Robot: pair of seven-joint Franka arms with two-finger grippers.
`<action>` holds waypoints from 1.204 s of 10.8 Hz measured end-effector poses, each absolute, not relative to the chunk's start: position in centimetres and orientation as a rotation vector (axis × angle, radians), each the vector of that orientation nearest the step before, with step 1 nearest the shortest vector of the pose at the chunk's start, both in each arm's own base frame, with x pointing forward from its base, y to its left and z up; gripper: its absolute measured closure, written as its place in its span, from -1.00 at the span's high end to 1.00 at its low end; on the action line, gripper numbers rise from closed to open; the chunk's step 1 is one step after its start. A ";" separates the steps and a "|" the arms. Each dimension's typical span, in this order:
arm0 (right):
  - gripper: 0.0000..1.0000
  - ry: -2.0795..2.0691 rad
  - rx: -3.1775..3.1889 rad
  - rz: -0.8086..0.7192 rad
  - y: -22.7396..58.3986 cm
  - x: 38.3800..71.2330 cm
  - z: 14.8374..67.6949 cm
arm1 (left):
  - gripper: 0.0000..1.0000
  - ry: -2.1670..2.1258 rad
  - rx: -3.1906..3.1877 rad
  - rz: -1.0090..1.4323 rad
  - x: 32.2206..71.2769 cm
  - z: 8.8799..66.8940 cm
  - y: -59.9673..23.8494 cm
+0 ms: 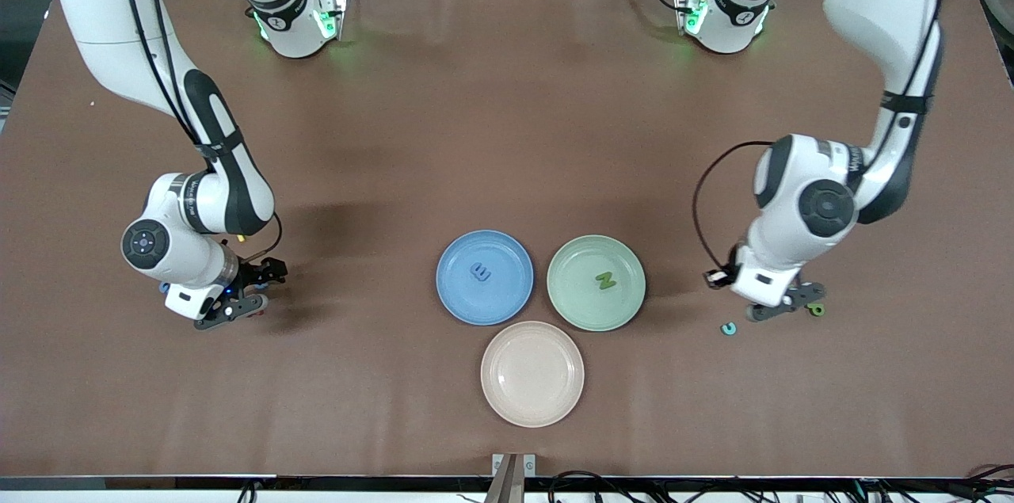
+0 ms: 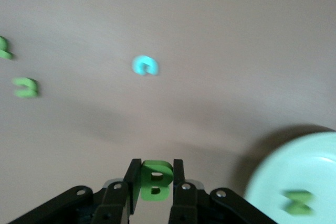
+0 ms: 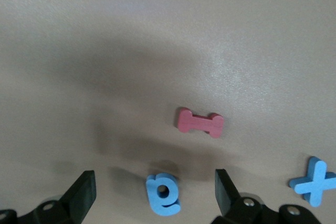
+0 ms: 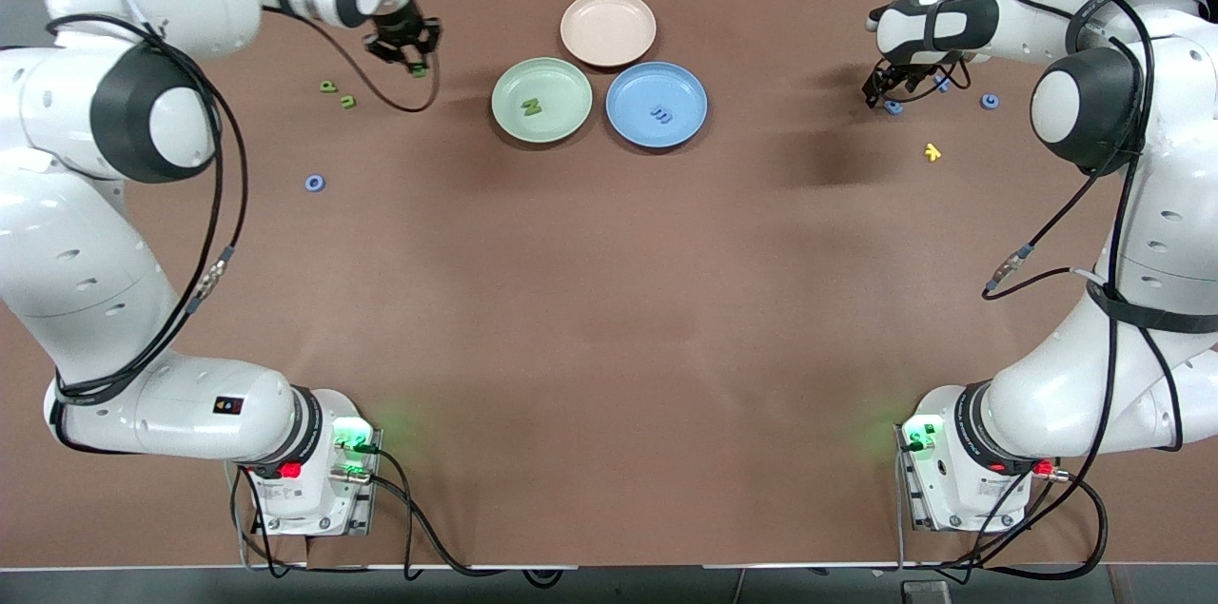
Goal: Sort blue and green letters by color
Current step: 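Drop the B on the green plate while the right gripper grasps the e, then drop the e on the blue plate while the left gripper reaches the u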
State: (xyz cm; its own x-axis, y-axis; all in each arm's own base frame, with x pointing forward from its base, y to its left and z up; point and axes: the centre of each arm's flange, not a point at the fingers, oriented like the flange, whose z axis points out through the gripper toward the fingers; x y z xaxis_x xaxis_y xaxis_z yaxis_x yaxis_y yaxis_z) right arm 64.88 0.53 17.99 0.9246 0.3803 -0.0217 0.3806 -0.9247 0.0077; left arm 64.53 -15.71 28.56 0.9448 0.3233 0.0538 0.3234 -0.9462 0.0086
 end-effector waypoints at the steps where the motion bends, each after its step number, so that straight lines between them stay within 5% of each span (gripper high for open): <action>1: 1.00 0.625 3.062 -0.009 0.3 64.7 17.7 | -0.44 -0.541 -3.114 -0.082 64.0 28.8 -19.0; 8: 1.00 0.642 3.060 -0.017 -0.2 63.5 16.9 | -0.37 -0.670 -3.098 0.007 61.6 22.1 -33.0; 10: 0.89 0.640 3.061 -0.019 -0.3 63.2 17.0 | 0.09 -0.611 -3.096 -0.017 62.2 22.4 -32.3; 13: 0.07 0.635 3.060 0.001 -0.5 63.2 17.4 | 0.91 -0.625 -3.064 0.014 63.5 22.9 -29.2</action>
